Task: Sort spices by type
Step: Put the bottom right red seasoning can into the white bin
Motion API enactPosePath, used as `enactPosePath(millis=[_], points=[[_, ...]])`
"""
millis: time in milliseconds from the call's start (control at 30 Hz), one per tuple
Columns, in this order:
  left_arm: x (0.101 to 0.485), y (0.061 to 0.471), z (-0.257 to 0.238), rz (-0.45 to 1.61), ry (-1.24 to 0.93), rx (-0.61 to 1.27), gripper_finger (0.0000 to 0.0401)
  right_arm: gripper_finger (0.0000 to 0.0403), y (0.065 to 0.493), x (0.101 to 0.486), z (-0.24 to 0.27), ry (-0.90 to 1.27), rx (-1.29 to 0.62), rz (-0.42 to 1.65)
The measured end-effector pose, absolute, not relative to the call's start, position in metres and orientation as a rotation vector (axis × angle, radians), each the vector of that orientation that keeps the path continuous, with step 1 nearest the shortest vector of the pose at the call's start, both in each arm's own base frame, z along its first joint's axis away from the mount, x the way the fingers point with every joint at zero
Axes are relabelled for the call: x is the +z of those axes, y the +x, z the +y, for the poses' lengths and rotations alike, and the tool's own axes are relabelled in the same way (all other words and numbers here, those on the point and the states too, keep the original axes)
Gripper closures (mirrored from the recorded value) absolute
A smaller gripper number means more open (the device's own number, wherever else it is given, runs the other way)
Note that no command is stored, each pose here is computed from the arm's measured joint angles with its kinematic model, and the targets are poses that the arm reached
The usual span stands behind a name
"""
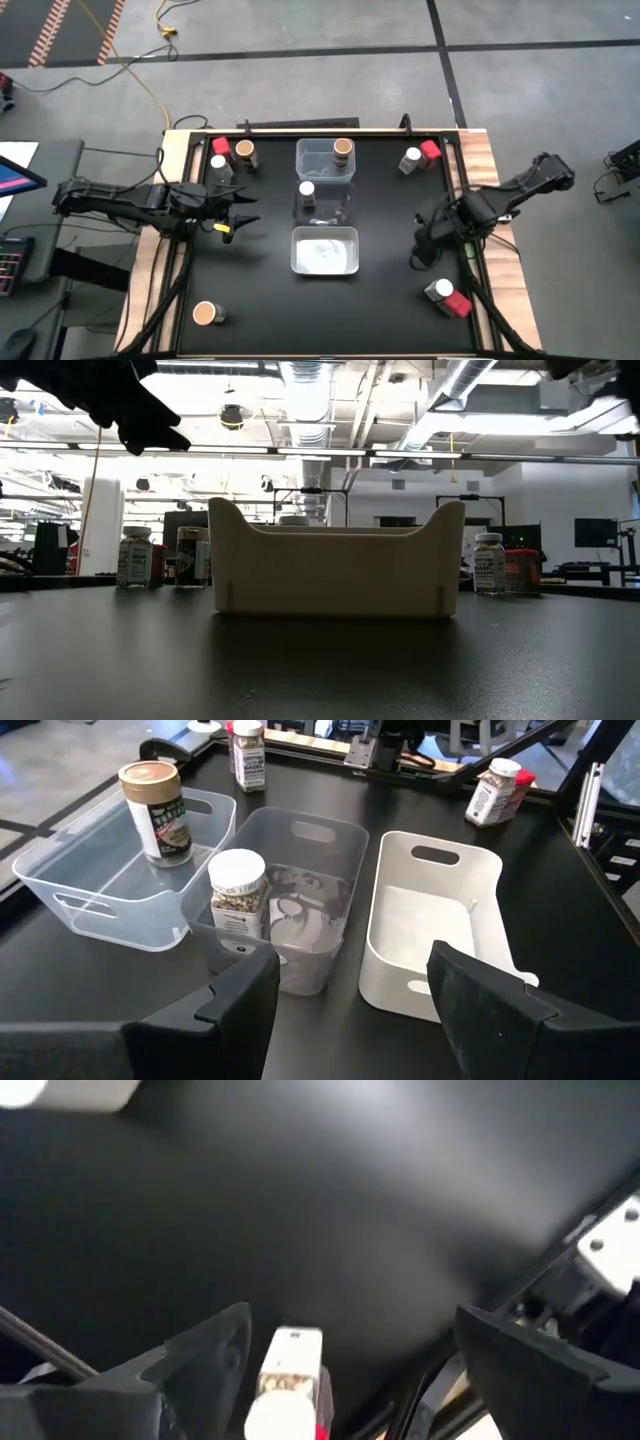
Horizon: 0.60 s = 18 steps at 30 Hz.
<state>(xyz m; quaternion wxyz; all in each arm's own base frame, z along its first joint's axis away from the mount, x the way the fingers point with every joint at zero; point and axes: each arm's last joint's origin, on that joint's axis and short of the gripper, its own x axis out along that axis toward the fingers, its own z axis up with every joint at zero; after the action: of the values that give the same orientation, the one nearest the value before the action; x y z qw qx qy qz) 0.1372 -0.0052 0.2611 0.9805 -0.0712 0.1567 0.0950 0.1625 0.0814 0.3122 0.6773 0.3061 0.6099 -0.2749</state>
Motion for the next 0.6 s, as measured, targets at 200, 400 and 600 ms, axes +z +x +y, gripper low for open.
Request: enactPosePath(millis=[200,400,600], points=[[0.261,0.137,-0.005,0.315,-0.143,0.191,0.0159,0.0029,0.151,0.312,0.102,0.705,-0.597,1.395],[0.261,0.137,-0.005,0.315,-0.143,0.191,0.0159,0.0029,0.137,0.312,0.121,0.703,-0.551,1.431],[0.261,0.137,-0.005,0.314,-0.147,0.191,0.0159,0.0029,0.120,0.312,0.138,0.711,-0.535,1.469]])
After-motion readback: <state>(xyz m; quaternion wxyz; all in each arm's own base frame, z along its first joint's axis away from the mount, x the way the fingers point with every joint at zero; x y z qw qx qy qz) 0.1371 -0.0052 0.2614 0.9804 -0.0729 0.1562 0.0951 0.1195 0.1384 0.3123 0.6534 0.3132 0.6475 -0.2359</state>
